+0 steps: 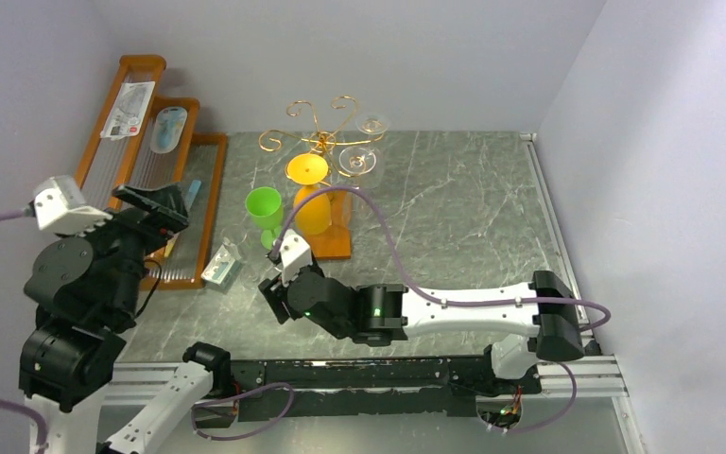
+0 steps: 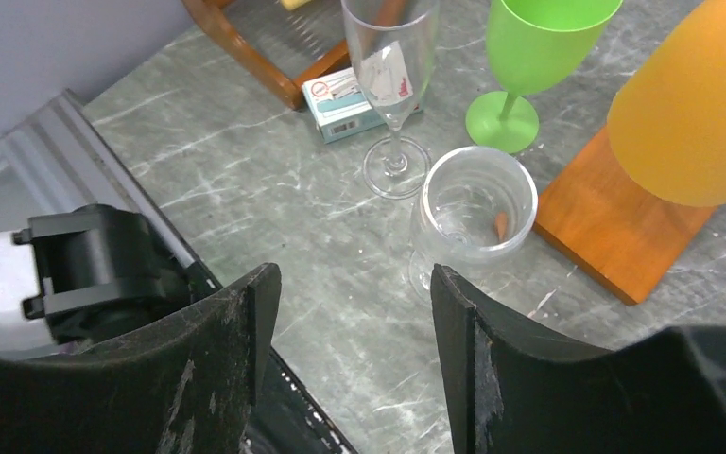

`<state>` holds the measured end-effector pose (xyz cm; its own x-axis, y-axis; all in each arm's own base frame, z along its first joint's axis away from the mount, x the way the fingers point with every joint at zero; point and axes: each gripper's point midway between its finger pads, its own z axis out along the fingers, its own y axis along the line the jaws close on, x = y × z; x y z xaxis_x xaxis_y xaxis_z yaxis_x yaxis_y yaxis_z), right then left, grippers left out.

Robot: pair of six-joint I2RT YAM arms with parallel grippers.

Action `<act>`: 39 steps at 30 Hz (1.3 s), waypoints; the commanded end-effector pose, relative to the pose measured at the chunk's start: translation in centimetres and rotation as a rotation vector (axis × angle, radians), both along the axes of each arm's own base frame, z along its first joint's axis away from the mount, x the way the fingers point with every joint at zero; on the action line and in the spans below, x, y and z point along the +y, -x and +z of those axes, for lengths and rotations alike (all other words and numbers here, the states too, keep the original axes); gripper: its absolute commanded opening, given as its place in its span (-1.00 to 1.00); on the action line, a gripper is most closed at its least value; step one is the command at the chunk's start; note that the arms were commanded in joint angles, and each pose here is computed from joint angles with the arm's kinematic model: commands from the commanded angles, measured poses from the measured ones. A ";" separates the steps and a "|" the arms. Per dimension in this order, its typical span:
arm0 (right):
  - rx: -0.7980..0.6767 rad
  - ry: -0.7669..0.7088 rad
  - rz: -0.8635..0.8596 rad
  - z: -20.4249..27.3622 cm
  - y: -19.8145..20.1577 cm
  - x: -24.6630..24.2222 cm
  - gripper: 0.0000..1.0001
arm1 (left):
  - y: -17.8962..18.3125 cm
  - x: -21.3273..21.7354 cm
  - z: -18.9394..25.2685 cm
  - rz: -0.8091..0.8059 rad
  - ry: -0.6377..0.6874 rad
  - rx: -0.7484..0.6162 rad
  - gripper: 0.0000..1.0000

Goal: Place the wine glass upside down on the wine glass rack

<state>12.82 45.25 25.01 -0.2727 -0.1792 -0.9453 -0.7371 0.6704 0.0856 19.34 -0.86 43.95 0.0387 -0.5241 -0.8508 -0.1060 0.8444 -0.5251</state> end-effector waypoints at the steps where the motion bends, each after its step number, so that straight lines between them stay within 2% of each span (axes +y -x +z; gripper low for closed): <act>1: -0.002 0.056 -0.040 -0.6 -1.1 0.8 0.26 | 2.2 4.1 1.0 0.189 0.003 -0.050 0.85; 7: 0.106 0.127 -0.037 -2.3 -2.6 2.7 0.09 | 2.8 4.7 0.9 0.215 0.017 -0.076 0.85; 17: 0.200 0.313 -0.062 -7.7 -4.5 3.6 0.06 | 1.9 3.9 -0.3 0.189 0.004 -0.048 0.85; 24: 0.224 0.351 -0.068 -9.1 -5.0 3.7 0.00 | 1.6 3.8 -0.5 0.184 -0.004 -0.039 0.86; 35: 0.229 0.288 -0.040 -8.1 -4.5 3.3 -0.87 | 1.0 2.6 -1.6 0.130 0.018 -0.028 0.84; 39: 0.214 0.247 -0.028 -7.1 -4.4 2.8 -1.00 | 0.8 2.1 -2.4 0.109 0.034 -0.020 0.83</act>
<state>17.32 48.48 16.13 -0.4841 -0.4282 -0.7631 -0.6933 0.7197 0.0360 18.46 1.89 41.67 0.1147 -0.5158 -0.8490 -0.2231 0.8195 -0.5279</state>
